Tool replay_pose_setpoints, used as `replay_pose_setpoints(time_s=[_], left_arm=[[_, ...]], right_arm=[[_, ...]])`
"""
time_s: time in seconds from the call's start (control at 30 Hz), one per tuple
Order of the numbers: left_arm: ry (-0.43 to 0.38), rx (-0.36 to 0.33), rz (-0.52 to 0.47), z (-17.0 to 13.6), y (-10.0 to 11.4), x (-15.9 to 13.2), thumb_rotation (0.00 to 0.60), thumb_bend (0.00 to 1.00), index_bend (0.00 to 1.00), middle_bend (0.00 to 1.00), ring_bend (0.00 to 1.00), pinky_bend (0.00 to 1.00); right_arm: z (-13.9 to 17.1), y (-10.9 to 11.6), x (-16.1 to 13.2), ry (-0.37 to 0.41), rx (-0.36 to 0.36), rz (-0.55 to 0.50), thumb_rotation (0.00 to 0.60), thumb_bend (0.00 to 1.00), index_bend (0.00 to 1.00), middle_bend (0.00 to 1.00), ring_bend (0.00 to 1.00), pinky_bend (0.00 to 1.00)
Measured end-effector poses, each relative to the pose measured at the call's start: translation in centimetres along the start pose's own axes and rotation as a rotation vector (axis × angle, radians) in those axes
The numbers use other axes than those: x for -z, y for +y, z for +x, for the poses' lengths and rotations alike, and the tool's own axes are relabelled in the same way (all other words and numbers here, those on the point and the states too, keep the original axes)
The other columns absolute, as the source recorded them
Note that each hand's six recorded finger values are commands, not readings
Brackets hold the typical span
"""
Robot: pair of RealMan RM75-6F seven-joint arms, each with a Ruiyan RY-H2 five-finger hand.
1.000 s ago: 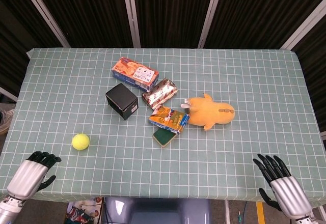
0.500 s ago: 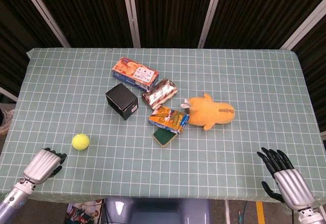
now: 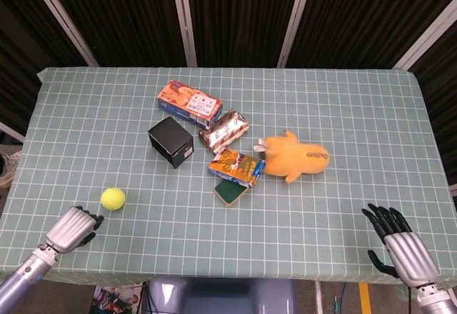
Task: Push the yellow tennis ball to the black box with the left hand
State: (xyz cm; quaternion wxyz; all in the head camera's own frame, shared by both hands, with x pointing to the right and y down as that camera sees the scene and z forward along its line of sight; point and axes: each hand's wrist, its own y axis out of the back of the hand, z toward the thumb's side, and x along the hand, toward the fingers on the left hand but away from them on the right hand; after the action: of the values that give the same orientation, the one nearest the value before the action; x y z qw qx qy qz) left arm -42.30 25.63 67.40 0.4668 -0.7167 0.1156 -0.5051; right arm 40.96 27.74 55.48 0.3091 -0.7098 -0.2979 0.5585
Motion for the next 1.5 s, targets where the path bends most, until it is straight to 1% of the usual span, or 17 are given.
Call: replay_pose_setpoints(time_s=[0.33, 0.47, 0.63, 1.13, 1.33, 1.5], left_arm=[[0.002, 0.038, -0.017, -0.3, -0.5, 1.3, 0.6, 0.27, 0.58, 0.73, 0.72, 0.68], [0.012, 0.046, -0.022, 0.6, -0.7, 2.0, 0.6, 0.27, 0.58, 0.72, 0.72, 0.68], [0.017, 0.04, -0.006, 1.9, -0.4, 2.5, 0.6, 0.27, 0.58, 0.7, 0.69, 0.68], [-0.009, 0.045, 0.012, 4.8, 0.2, 2.0, 0.6, 0.27, 0.57, 0.66, 0.67, 0.66], [-0.021, 0.04, 0.013, 5.9, 0.4, 1.6, 0.6, 0.27, 0.57, 0.64, 0.65, 0.63], [-0.022, 0.038, -0.004, 7.0, 0.7, 1.4, 0.6, 0.27, 0.57, 0.63, 0.65, 0.62]], right_arm=[[-0.6, -0.1, 0.8, -0.036, -0.004, -0.003, 0.6, 0.43, 0.0, 0.0, 0.0, 0.0], [-0.7, -0.1, 1.0, -0.048, -0.005, -0.004, 0.6, 0.43, 0.0, 0.0, 0.0, 0.0], [-0.9, -0.2, 1.2, -0.059, -0.006, -0.004, 0.6, 0.43, 0.0, 0.0, 0.0, 0.0], [-1.0, 0.1, 1.6, -0.071, 0.001, -0.006, 0.6, 0.43, 0.0, 0.0, 0.0, 0.0], [-1.0, 0.2, 1.7, -0.075, 0.005, -0.007, 0.6, 0.43, 0.0, 0.0, 0.0, 0.0], [-0.9, 0.4, 1.9, -0.079, 0.01, -0.011, 0.6, 0.43, 0.0, 0.0, 0.0, 0.0]])
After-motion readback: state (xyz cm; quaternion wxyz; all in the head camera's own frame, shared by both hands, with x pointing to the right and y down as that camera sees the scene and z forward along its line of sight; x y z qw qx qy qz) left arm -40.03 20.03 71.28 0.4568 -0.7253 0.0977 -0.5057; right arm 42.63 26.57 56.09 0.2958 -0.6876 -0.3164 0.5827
